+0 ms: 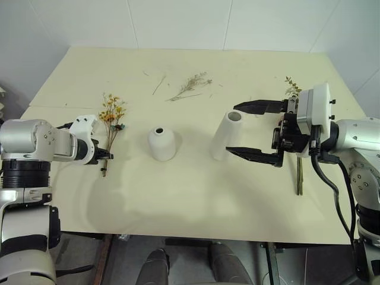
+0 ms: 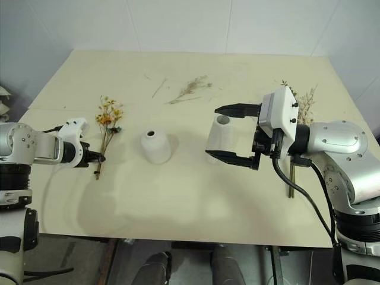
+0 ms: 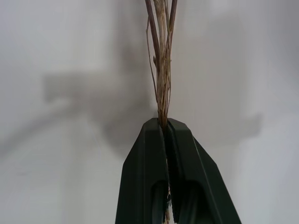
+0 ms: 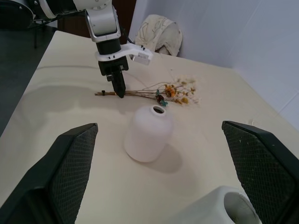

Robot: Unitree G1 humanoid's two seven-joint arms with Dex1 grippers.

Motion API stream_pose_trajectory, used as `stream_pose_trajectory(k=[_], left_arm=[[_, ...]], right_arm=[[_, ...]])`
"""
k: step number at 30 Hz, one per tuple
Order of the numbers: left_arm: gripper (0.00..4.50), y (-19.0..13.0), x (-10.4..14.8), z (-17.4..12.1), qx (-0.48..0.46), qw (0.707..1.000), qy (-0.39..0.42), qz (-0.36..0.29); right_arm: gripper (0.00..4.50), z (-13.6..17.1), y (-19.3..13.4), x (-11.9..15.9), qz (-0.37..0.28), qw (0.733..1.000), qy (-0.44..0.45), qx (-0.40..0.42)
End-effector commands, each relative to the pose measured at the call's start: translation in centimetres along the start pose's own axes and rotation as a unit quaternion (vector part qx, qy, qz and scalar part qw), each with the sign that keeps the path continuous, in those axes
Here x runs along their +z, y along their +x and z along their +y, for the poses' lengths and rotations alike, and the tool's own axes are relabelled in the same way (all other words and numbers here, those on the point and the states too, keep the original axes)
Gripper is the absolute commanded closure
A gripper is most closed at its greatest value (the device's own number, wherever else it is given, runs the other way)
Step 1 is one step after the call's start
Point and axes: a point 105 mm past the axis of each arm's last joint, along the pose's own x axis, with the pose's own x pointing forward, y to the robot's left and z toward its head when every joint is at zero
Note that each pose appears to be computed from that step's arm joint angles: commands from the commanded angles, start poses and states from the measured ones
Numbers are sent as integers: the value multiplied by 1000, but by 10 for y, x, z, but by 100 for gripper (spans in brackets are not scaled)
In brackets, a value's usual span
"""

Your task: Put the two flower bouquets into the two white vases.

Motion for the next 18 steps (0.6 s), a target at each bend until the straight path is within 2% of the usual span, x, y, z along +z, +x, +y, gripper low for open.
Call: stream_pose_trajectory(k=[1,4,6,9,10,13,14,18], left_arm=[[447,-4,26,22,-11,991,-58,-123],[447,-23,57,17,-70,964,-52,-253],[447,-43,75,2,-135,929,-20,-344],[447,-70,84,-4,-171,874,13,-454],[447,-77,81,-10,-195,860,27,-472],[447,-87,69,-34,-290,834,57,-466],[447,-95,65,-48,-338,816,84,-461],[447,-110,59,-67,-402,781,159,-452]], right_arm=[[0,0,-8,11,-2,1000,-20,-11],[0,1,-9,11,1,1000,-22,-14],[0,0,-10,11,0,999,-25,-20],[0,-3,-11,12,-4,999,-30,-33],[0,-4,-12,12,-5,999,-31,-38],[0,-7,-13,12,-7,998,-37,-49],[0,-7,-13,12,-8,998,-39,-52],[0,-6,-14,11,-9,998,-35,-51]])
